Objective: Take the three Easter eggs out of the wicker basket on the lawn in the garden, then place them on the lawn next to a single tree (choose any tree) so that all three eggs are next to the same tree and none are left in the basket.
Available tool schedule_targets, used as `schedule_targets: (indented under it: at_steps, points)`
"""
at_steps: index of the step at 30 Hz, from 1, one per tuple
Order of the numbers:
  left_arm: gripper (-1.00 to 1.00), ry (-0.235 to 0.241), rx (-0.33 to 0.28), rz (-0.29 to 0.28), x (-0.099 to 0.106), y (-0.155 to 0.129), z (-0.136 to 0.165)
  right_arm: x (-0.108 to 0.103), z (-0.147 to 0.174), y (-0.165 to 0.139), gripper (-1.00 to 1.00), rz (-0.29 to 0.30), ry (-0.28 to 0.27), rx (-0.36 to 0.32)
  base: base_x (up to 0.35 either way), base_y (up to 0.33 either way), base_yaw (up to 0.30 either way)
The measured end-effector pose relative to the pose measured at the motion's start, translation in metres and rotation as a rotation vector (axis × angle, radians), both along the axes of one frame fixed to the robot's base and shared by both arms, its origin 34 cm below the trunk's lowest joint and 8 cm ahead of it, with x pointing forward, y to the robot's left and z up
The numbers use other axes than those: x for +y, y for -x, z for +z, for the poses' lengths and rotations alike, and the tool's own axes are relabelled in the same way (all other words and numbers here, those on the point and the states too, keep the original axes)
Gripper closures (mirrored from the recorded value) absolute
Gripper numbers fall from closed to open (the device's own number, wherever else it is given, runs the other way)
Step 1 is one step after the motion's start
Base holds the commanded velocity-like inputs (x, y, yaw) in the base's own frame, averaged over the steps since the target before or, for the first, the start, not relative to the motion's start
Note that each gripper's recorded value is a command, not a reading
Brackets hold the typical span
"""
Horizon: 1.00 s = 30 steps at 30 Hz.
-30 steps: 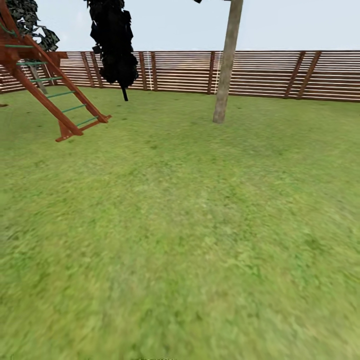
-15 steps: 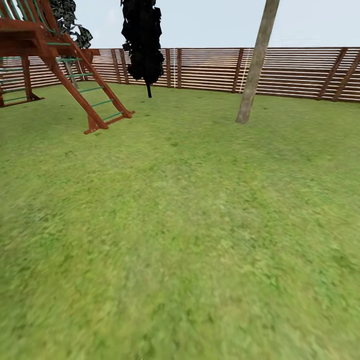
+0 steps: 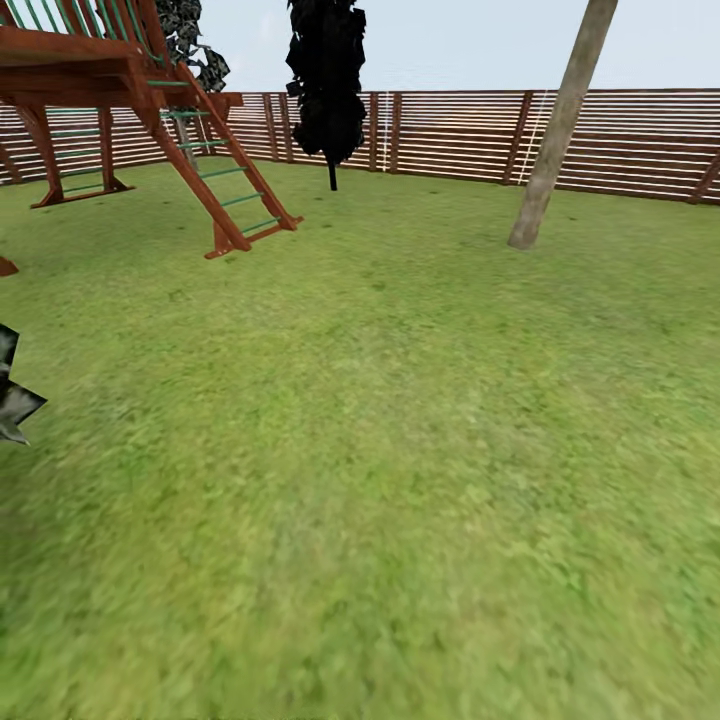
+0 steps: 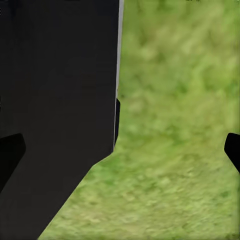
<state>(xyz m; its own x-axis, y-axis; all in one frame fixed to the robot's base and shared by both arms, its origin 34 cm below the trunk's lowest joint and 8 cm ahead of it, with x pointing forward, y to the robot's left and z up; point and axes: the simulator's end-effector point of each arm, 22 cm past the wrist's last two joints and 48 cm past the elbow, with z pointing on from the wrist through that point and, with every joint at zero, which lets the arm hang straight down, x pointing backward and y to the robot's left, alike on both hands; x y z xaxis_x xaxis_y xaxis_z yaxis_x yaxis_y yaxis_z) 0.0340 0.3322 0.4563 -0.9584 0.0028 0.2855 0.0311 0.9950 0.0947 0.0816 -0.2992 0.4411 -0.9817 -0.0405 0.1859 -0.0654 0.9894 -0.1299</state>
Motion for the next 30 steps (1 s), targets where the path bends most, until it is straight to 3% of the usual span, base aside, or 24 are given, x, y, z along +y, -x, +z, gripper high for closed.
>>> schedule_targets:
  at_steps: [20,30]
  points:
    - [-1.0,0.0,0.0,0.0,0.0,0.0,0.0,0.005,-0.001,-0.002,-1.0,-0.01,-0.006,-0.006,0.0,0.0,0.001]
    - [-1.0,-0.001,-0.032,-0.004,0.001,-0.012,-0.003,0.008,-0.002,-0.006,-1.0,-0.005,-0.015,-0.014,0.0,0.0,0.0]
